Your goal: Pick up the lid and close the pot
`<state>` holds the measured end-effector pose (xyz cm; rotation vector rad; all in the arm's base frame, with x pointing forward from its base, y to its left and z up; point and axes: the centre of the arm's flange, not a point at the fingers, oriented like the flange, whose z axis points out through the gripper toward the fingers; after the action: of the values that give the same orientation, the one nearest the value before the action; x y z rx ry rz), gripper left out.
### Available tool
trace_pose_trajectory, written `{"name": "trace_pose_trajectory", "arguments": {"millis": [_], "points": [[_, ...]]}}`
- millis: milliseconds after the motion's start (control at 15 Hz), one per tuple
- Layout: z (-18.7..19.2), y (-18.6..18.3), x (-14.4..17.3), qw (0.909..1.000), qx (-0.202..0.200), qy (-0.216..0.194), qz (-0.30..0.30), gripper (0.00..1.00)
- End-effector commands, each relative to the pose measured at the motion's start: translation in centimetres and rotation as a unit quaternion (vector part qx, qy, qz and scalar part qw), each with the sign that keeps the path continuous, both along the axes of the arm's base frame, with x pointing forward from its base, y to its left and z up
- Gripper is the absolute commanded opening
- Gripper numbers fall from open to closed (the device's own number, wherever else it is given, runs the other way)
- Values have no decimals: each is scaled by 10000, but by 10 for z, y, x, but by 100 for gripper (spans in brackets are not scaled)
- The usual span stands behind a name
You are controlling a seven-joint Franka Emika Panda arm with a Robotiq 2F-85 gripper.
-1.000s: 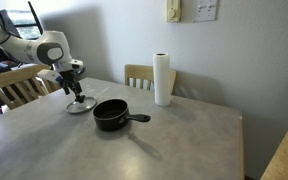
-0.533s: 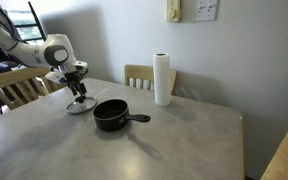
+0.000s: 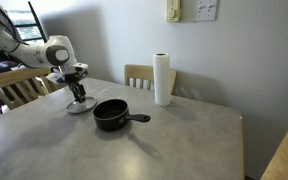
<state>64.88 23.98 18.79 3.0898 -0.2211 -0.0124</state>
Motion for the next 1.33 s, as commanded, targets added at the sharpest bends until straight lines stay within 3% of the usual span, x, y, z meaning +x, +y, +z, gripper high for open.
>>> {"name": "trace_pose_trajectory", "arguments": {"millis": [0,533,600,933,1267], "points": [[1,10,2,9999,21,131,-36,74],[2,17,1,9999,16,43,121,18],[2,18,1,9999,8,49,152,14],[9,22,-7,9979,20,162,626,14],[32,26,-14,9882,-75,230,1510,14]]}}
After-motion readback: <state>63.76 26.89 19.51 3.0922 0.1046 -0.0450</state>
